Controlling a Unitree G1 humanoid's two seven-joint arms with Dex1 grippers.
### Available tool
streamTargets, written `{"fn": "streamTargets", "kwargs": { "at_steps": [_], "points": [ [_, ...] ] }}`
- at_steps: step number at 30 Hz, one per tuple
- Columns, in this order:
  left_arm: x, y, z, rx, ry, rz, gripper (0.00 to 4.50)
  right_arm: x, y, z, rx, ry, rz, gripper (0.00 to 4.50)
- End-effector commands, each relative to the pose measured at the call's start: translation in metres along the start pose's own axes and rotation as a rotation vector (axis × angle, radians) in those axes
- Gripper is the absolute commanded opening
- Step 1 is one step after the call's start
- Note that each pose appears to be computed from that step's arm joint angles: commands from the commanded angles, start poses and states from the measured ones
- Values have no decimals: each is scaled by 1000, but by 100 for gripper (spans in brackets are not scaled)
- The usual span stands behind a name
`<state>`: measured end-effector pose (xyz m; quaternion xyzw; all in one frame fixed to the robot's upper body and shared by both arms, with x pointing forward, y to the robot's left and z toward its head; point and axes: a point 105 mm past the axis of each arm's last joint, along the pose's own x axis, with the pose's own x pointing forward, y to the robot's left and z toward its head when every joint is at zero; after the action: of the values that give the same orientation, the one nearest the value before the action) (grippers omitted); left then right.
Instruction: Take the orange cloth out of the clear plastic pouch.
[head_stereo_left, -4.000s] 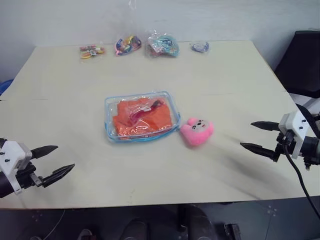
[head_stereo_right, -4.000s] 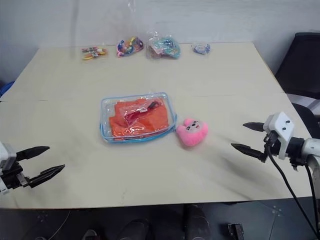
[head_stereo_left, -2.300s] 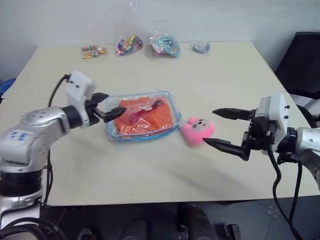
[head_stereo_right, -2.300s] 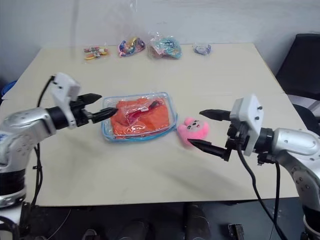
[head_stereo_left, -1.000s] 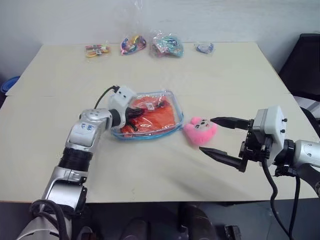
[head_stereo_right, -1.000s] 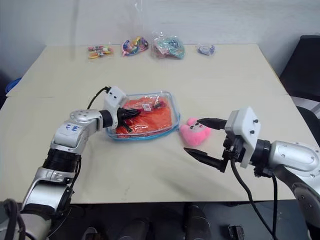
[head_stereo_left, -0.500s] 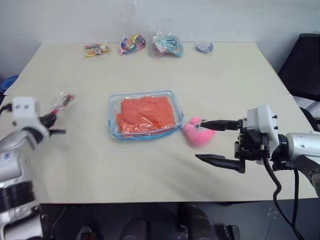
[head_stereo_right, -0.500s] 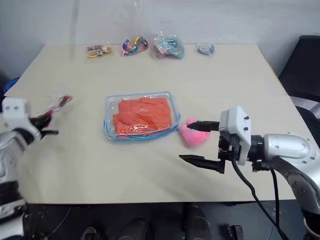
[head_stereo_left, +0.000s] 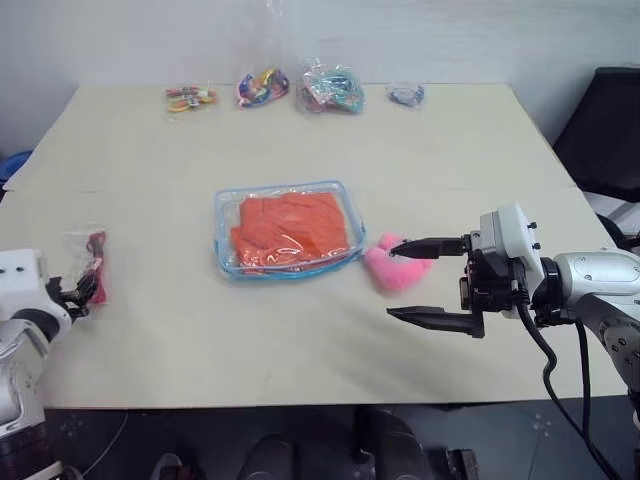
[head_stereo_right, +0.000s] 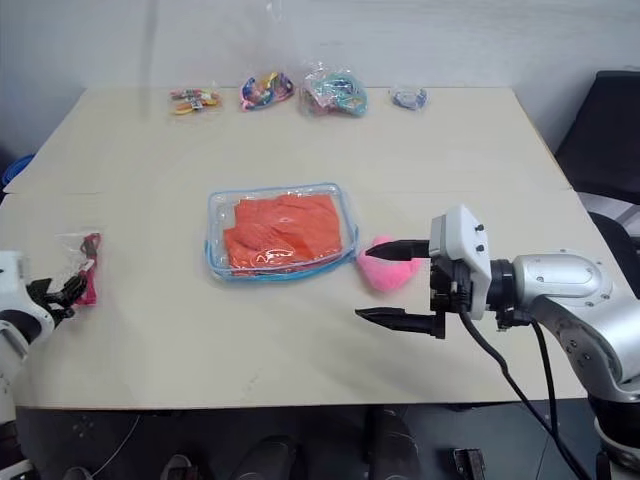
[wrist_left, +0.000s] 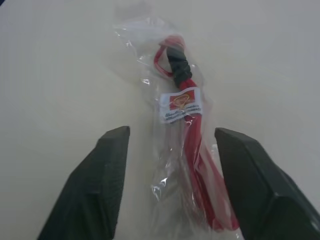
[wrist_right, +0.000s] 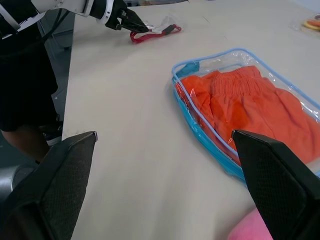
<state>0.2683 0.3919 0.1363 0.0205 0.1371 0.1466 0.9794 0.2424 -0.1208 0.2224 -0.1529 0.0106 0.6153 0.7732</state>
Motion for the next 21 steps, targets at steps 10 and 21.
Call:
{"fn": "streamTargets", "kwargs": {
  "at_steps": [10, 21],
  "points": [
    [-55, 2, 108, -16, -339, -342, 409, -1, 0, -1, -37, -6, -9, 450],
    [-69, -144, 74, 773, -181, -975, 409, -4, 0, -7, -44, 21, -47, 450]
  ]
}}
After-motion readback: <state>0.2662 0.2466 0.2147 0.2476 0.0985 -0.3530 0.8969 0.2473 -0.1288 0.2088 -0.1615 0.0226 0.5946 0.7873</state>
